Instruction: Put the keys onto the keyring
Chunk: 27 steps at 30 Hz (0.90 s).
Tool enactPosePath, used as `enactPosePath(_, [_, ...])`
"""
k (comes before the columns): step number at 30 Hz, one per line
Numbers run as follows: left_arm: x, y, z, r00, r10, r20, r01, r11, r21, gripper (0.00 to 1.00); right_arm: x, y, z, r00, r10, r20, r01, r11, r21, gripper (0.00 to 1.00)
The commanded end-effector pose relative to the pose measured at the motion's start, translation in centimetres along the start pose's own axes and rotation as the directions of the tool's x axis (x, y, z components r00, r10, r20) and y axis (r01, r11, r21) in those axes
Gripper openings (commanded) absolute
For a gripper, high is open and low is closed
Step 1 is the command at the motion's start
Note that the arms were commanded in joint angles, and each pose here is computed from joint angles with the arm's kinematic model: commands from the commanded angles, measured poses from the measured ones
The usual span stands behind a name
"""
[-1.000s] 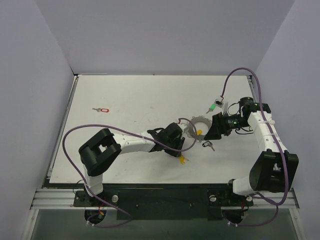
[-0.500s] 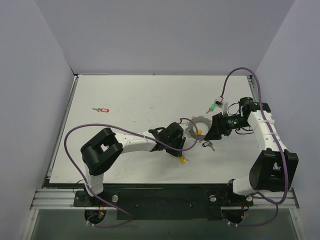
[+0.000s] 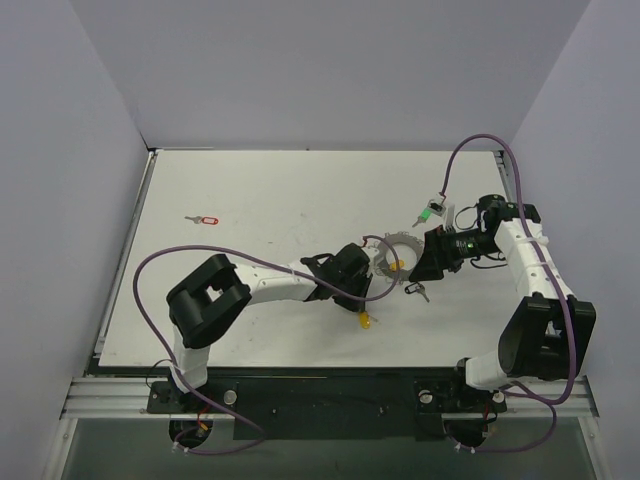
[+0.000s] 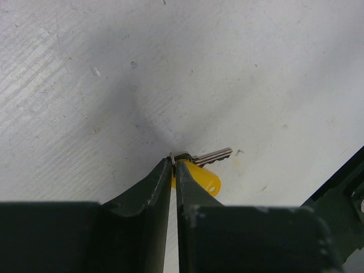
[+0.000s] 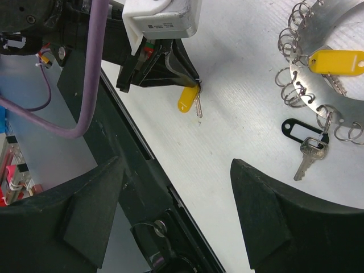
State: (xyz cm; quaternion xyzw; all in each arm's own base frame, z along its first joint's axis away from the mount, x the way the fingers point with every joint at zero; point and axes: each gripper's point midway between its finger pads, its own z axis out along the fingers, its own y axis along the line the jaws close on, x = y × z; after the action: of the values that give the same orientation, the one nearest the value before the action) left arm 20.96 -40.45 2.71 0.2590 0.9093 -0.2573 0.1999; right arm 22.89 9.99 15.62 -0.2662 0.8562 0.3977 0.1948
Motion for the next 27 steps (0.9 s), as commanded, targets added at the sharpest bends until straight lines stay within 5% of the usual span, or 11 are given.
enactPosePath(1, [-1.7,-1.3,0.1,0.999,0.017,0.032,-0.018,0.999,0.034,0.17,-0.6,1.1,-0.5,1.0,-0.005,0.016,0.005,0.999,-0.04,0.71])
enactPosePath(3, [-1.6,-1.3,0.1,0.999,0.02,0.028,-0.021,0.999,0.033,0.16,-0.6,1.1,-0.5,1.0,-0.009,0.014,0.009,0.999,-0.04,0.71])
enactPosePath(6, [-1.5,-1.2,0.2,0.999,0.02,0.025,-0.02,0.999,0.029,0.0,-0.5,1.1,-0.5,1.0,-0.01,0.01,0.011,0.999,-0.043,0.71])
enactPosePath(12, [-4.0,-2.2,-3.2,0.974,0.166,0.155,-0.178,0.982,0.061,0.0,0.9,2.3,-0.5,0.994,-0.101,-0.037,0.097,0.99,-0.102,0.72])
enactPosePath(13, [-3.7,-2.2,-3.6,0.957,0.231,0.178,-0.247,0.966,0.072,0.0,1.1,2.5,-0.5,0.969,-0.242,-0.045,0.235,0.963,-0.133,0.72])
enactPosePath(16, [-4.3,-3.4,-7.5,0.871,0.37,0.323,-0.424,0.898,0.114,0.0,4.2,6.6,-1.0,0.909,-0.404,-0.099,0.352,0.874,-0.334,0.72])
enactPosePath(20, [-3.4,-5.9,-11.8,0.706,0.524,0.477,-0.669,0.715,0.204,0.0,6.2,9.1,-0.5,0.786,-0.617,-0.048,0.53,0.712,-0.461,0.73])
enactPosePath(23, [-3.4,-7.8,-14.4,0.632,0.518,0.577,-0.738,0.629,0.243,0.0,6.5,10.5,-0.4,0.672,-0.741,0.004,0.654,0.59,-0.474,0.73])
enactPosePath(27, [-4.0,-9.6,-17.1,0.588,0.461,0.664,-0.764,0.587,0.268,0.0,4.4,12.5,-0.8,0.627,-0.775,0.079,0.722,0.54,-0.433,0.71])
